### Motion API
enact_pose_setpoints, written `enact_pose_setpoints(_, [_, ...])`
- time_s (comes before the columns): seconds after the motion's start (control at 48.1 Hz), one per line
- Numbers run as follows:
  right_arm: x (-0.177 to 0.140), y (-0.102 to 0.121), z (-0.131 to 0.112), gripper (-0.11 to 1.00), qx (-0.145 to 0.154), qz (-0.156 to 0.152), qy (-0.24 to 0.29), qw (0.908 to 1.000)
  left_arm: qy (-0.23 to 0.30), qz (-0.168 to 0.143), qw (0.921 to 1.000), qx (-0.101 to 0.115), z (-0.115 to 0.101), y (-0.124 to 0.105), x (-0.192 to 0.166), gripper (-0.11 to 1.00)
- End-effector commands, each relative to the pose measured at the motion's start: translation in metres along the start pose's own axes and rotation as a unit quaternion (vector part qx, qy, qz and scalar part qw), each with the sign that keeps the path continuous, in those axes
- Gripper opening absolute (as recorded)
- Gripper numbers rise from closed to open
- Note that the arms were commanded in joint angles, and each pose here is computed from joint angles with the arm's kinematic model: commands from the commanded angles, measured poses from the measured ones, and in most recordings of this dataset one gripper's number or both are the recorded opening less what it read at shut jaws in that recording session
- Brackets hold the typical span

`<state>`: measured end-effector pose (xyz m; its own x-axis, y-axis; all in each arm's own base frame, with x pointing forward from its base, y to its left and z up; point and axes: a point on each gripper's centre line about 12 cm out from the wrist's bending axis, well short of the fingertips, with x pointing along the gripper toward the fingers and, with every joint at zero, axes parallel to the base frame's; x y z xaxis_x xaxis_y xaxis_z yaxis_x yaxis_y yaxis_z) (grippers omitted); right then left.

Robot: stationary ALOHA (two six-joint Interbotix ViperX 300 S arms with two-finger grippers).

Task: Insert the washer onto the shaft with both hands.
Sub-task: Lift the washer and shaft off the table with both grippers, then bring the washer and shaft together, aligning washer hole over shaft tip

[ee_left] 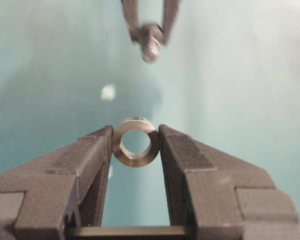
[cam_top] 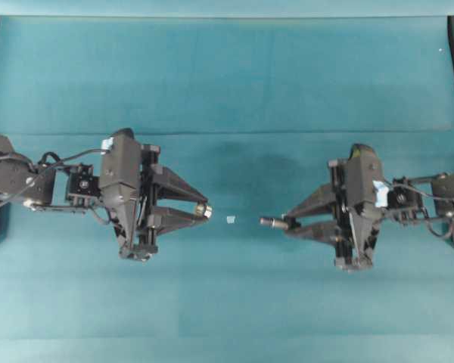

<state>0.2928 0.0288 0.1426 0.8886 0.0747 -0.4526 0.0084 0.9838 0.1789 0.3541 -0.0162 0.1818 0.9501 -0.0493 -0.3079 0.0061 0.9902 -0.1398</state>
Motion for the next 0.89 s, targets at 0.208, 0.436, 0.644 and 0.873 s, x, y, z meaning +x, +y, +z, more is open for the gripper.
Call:
enact_pose_setpoints(0.208, [-0.005,0.010,0.001,0.00,0.031,0.027,-0.057,0.9975,-0.043,-0.019,0.9988,-0.013,0.011,-0.010,0.003,0.37])
enact_pose_setpoints(0.436, [0.002,0.007,-0.007,0.00,0.041,0.023,-0.065,0.9968,-0.058,-0.025,0.9977,-0.024,0.012,-0.012,0.009,0.37])
enact_pose_setpoints(0.644, [0.008,0.006,-0.011,0.00,0.040,0.022,-0.062,0.9971,-0.052,-0.031,0.9979,-0.025,0.010,-0.017,0.020,0.37])
enact_pose_setpoints(0.873, [0.010,0.007,-0.008,0.00,0.040,0.023,-0.069,0.9966,-0.051,-0.031,0.9977,-0.031,0.010,-0.018,0.033,0.37])
